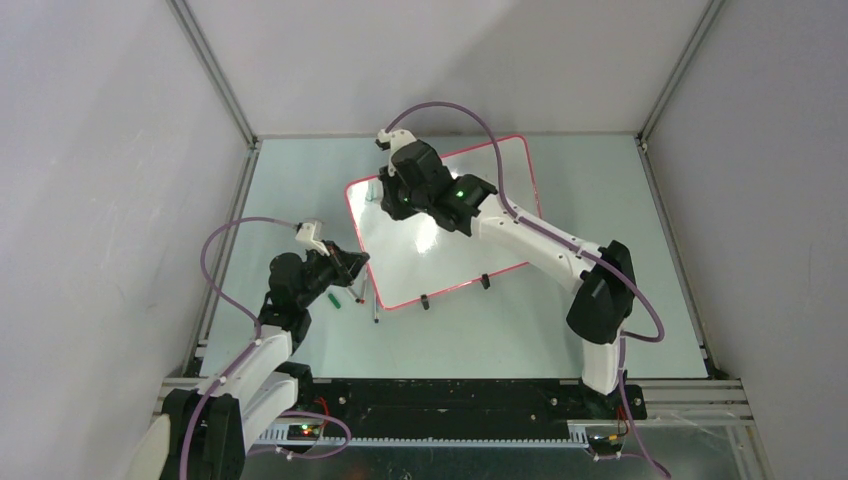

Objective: Write a sentence on the whiteboard

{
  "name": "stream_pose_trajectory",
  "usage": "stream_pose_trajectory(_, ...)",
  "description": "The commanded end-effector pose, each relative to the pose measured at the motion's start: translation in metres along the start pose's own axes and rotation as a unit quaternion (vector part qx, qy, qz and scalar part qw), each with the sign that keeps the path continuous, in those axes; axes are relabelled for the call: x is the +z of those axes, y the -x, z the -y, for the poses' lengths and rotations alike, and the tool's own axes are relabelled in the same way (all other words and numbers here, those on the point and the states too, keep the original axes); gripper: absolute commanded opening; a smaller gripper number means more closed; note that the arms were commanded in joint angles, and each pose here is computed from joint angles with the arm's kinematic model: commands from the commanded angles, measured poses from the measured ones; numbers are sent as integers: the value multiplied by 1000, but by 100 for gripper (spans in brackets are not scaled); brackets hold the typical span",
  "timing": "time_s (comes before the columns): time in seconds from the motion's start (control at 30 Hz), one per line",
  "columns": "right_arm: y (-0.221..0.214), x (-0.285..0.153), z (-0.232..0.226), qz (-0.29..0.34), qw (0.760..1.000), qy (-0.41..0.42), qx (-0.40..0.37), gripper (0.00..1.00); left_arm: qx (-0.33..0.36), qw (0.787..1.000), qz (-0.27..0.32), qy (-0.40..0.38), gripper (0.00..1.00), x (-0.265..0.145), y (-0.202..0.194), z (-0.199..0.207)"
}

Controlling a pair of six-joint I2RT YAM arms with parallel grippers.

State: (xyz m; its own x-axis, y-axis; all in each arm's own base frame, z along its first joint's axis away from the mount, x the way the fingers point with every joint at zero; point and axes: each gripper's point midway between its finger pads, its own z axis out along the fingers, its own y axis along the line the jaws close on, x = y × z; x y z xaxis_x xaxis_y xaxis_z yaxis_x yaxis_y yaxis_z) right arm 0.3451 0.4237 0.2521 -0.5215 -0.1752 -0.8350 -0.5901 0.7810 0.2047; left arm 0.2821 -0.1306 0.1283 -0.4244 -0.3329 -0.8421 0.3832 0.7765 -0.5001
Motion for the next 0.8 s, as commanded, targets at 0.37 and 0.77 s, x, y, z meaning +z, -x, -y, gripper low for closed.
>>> stream_pose_trajectory(0.37,3,-16,4,6,1000,-6,0,0,26,999,13,-21,0,2,14,10)
stream_pose_trajectory(0.77,-14,-24,5,-8,1000,-4,-2,0,26,999,13,-20,0,2,14,9)
